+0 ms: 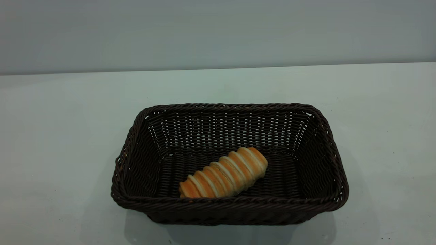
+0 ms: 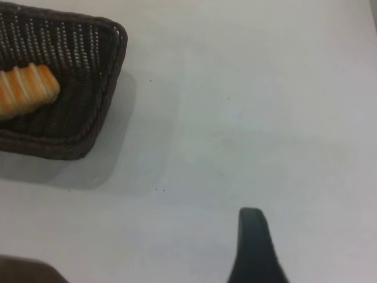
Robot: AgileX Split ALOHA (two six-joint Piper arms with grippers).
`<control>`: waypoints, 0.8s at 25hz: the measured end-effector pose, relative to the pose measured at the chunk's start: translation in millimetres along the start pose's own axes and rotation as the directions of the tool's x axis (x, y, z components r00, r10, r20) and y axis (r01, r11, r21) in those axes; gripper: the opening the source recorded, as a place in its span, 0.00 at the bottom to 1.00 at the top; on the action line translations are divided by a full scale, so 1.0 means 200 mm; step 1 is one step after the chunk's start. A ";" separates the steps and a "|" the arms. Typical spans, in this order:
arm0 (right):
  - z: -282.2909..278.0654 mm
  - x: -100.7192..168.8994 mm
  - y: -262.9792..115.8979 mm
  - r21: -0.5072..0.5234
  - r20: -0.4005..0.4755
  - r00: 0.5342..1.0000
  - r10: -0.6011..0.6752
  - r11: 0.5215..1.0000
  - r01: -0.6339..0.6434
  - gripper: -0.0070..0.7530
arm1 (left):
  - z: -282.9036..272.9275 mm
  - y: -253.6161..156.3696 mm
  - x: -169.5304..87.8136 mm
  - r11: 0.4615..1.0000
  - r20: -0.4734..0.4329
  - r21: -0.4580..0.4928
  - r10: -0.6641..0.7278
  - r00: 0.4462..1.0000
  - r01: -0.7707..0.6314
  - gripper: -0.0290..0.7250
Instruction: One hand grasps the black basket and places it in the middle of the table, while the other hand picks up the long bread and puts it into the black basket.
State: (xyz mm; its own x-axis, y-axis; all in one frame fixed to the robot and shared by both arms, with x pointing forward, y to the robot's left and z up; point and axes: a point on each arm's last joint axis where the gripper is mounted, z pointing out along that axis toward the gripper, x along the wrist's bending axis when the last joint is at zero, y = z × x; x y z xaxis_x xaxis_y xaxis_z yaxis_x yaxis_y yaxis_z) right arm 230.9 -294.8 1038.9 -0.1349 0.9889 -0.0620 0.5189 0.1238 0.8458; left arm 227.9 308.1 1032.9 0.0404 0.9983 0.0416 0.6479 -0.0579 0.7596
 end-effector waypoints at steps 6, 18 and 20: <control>0.00 0.00 0.00 -0.001 0.000 1.000 0.000 1.000 0.000 0.70 | -0.02 -0.02 0.00 0.999 -0.003 -0.033 -0.005 1.000 0.005 0.66; 0.00 0.00 0.00 -0.001 0.000 1.000 0.000 1.000 0.000 0.70 | -0.02 -0.02 0.00 0.999 -0.003 -0.033 -0.005 1.000 0.005 0.66; 0.00 0.00 0.00 -0.001 0.000 1.000 0.000 1.000 0.000 0.70 | -0.02 -0.02 0.00 0.999 -0.003 -0.033 -0.005 1.000 0.005 0.66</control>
State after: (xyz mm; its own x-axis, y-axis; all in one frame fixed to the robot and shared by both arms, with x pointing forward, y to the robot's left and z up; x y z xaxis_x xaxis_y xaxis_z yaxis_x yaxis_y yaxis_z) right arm 230.6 -294.8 1038.8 -0.1350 0.9889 -0.0619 0.5179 0.1236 0.8465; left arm 222.8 308.5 1032.1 0.0347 0.9986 0.0399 0.6228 -0.0528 0.7806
